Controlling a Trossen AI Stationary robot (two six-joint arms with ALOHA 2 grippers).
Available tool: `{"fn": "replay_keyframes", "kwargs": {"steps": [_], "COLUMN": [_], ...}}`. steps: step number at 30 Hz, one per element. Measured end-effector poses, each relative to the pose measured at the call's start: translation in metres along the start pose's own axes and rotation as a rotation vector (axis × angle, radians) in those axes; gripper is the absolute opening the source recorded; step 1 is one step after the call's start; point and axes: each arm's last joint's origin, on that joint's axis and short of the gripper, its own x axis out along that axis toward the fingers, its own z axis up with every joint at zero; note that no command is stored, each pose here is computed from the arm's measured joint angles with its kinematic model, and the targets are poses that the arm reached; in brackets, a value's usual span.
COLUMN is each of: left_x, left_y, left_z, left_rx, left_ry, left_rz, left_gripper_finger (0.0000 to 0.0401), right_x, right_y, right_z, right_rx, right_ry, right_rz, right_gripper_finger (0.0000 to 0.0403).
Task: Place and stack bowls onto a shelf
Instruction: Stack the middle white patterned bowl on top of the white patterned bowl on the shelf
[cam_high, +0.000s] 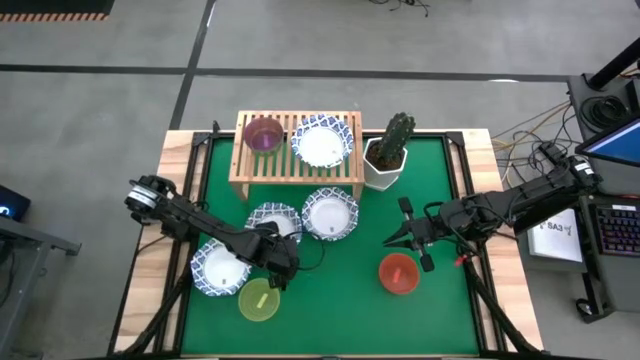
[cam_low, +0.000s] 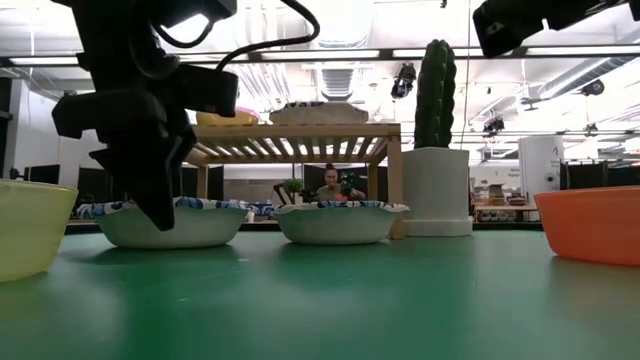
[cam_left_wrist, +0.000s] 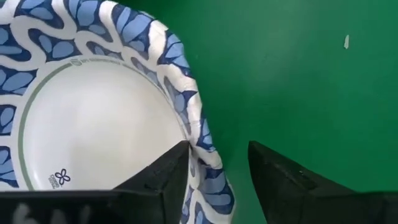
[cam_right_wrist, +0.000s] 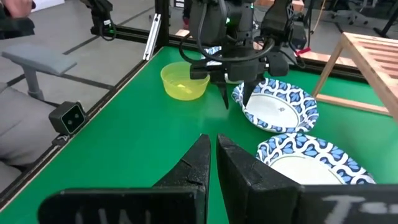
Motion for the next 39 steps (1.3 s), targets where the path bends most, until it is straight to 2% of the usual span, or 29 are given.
{"fn": "replay_keyframes", "kwargs": {"steps": [4, 8, 10, 16, 23, 31, 39], "left_x": [0.000, -0.001, -0.005, -0.030, -0.080, -0.138, -0.198], "left_y": [0.001, 0.001, 0.000, -0.004, -0.007, -0.001, 0.013], "left_z": [-0.002, -0.002, 0.000, 0.011, 0.033, 0.062, 0.088], "left_rx": [0.004, 0.008, 0.009, 0.068, 0.173, 0.290, 0.348], "left_ry": [0.022, 0.037, 0.044, 0.086, 0.089, -0.057, -0.239], "left_rz": [-0.003, 0.000, -0.011, 0.002, -0.003, 0.017, -0.036], "left_gripper_finger": [0.0093, 0.0022, 0.0008, 0.0002, 0.0001, 0.0000, 0.0000], "right_x": [0.001, 0.001, 0.001, 0.002, 0.002, 0.002, 0.002], "right_y": [0.000, 0.000, 0.000, 0.000, 0.000, 0.000, 0.000], "right_z": [-0.001, -0.001, -0.001, -0.001, -0.001, -0.001, -0.002], "right_rx": [0.000, 0.007, 0.007, 0.007, 0.007, 0.007, 0.007], "right_ry": [0.007, 0.006, 0.007, 0.008, 0.009, 0.009, 0.010], "right_rz": [0.000, 0.000, 0.000, 0.000, 0.000, 0.000, 0.000], "right_gripper_finger": [0.0018, 0.0018, 0.0018, 0.0018, 0.0018, 0.0018, 0.0018]}}
